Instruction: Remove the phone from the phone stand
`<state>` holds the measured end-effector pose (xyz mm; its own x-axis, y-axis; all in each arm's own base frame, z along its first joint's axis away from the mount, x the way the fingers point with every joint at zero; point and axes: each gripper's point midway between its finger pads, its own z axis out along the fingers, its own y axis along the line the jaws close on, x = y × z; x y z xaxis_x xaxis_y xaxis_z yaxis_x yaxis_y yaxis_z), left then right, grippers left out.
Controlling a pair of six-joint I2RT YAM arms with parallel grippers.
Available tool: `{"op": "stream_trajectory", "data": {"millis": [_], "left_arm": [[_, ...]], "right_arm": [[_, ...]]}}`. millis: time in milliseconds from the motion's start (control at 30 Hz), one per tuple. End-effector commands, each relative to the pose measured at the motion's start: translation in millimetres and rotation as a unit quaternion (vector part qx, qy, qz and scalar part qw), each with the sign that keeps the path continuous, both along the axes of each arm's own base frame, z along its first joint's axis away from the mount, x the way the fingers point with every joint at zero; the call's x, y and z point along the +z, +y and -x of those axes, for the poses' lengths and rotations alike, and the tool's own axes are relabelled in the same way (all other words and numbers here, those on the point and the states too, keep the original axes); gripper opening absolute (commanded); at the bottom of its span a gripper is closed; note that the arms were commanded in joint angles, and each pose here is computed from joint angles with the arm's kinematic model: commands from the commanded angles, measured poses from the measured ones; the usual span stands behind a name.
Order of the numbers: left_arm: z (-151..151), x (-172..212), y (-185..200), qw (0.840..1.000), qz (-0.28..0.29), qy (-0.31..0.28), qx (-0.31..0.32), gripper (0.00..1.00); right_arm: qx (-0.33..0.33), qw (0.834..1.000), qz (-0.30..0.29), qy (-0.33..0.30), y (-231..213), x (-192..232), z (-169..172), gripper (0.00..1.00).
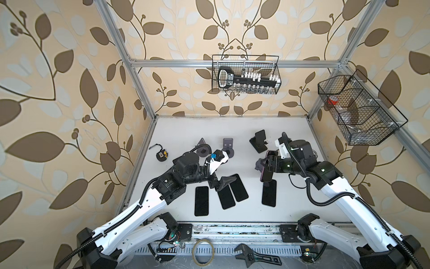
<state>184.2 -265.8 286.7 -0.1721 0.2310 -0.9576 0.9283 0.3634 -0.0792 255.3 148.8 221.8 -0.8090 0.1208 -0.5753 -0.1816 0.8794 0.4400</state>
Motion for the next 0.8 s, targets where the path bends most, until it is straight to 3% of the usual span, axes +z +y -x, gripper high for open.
{"op": "stream_trajectory", "data": {"millis": [0,767], "left_arm": [[-0.7,9.1,-1.1,1.0,0.011,-0.017,0.002,0.89],[-4.4,-2.3,-4.8,1.0,-0.005,-0.004,0.0,0.89]], "right_arm": [[0.001,1.0,-0.006,0.002,1.8,-2.6,2.0,0.52],[0.019,1.0,0.001,0.023,6.5,-22.2,3.3,0.52]]}}
